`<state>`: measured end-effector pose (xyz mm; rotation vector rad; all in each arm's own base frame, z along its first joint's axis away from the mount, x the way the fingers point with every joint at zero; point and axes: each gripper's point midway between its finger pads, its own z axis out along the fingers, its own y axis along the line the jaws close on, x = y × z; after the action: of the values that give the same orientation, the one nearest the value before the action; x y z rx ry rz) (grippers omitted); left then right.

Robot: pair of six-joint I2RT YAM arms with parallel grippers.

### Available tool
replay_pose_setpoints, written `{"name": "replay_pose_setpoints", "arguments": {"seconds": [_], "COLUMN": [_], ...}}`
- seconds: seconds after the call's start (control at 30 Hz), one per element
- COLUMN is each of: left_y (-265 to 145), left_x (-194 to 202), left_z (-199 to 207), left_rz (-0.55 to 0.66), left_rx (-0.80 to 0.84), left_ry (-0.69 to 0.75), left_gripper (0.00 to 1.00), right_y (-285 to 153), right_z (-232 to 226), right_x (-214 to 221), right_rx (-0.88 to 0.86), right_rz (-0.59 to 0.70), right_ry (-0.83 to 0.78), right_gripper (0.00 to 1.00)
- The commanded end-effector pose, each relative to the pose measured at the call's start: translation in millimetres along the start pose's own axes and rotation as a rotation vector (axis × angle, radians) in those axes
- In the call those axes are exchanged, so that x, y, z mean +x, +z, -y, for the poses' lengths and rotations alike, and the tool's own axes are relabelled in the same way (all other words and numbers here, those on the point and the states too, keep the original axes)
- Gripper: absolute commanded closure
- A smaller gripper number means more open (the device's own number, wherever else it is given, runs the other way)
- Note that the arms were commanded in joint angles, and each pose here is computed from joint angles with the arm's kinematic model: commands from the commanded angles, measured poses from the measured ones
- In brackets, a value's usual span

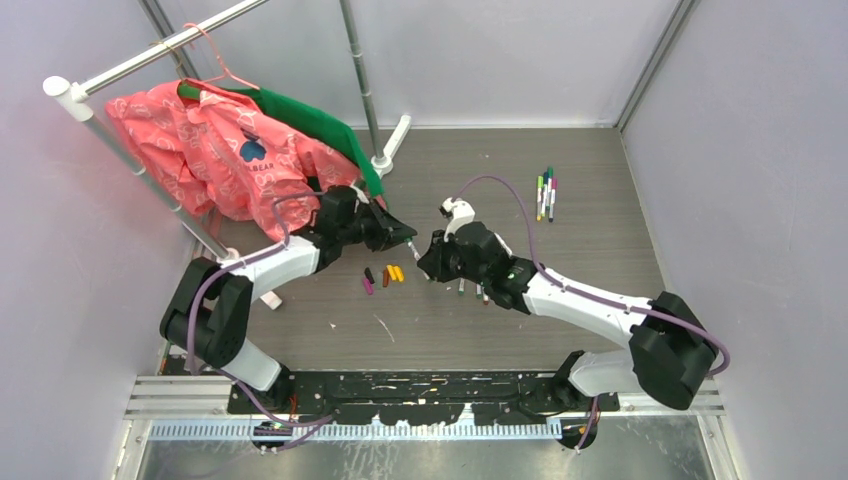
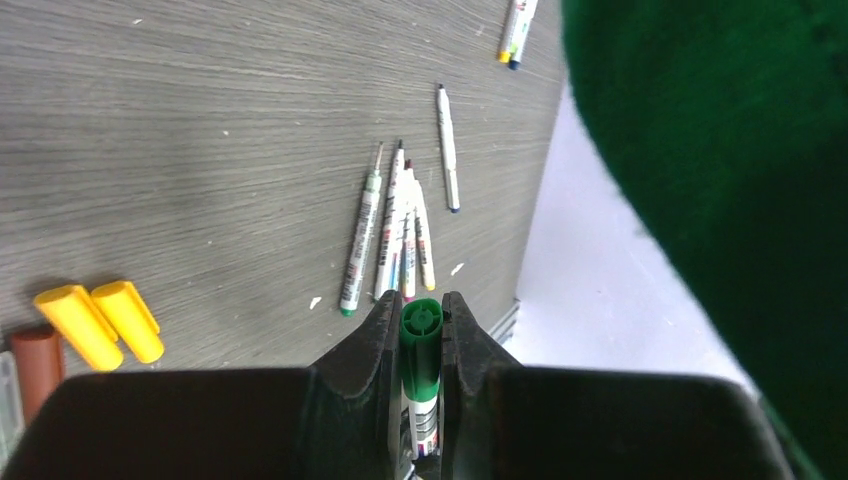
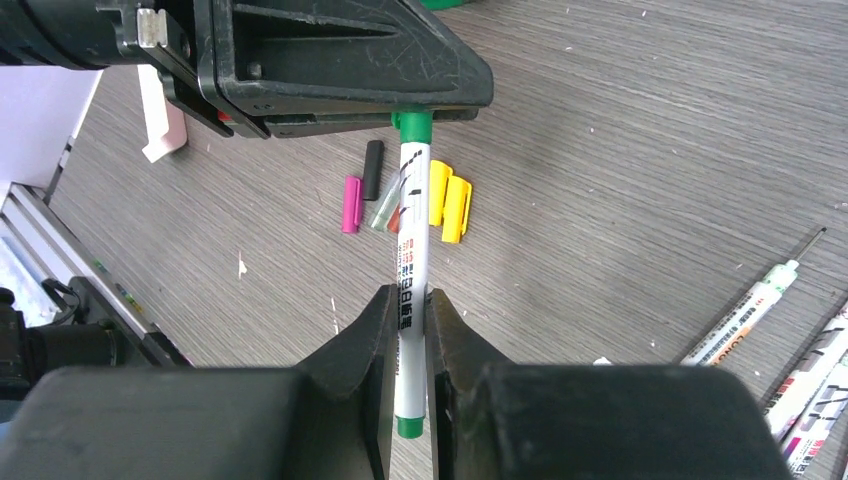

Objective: Open the pen caps

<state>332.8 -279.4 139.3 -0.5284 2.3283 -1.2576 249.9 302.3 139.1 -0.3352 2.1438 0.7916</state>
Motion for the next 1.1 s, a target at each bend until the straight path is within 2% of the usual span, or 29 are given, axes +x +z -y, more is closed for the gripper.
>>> {"name": "replay_pose_setpoints", "arguments": {"seconds": [0.0, 0.2, 0.47, 0.6, 0.77, 1.07], "left_y": [-16.5, -22.9, -28.1, -29.4, -36.6, -37.6], "left_x": [-75.9, -82.9, -87.1, -80.3, -52.0, -19.3], "left_z": [51.2, 51.2, 42.9, 22.5, -17.6, -81.4], "left_rz": [0.245, 0.235, 0.228, 0.216, 0.193, 0.119], "left_rx": [0.275, 0.359, 0.328, 0.152, -0.188, -0.494], "left_ry": [0.014, 0.004, 0.029, 0.111, 0.287, 0.411], "left_gripper": [1.0, 1.0, 1.0, 1.0, 1.0, 1.0], "right_y": [-19.4, -22.3, -25.4, -31.3, -39.3, -44.8], "right_z": [12.9, 8.8, 16.8, 34.3, 62.2, 101.6], "right_x": [49.3, 46.1, 45.6, 29.5, 21.7, 27.5], "right_rx": [0.031, 0.011, 0.049, 0.162, 0.322, 0.534], "right_rz": [-0.167, -0.152, -0.146, -0.095, -0.085, -0.105], "right_ry": [0.012, 0.033, 0.022, -0.019, -0.061, -0.103], "right_gripper": [0.99, 0.99, 0.99, 0.99, 0.99, 0.99]}}
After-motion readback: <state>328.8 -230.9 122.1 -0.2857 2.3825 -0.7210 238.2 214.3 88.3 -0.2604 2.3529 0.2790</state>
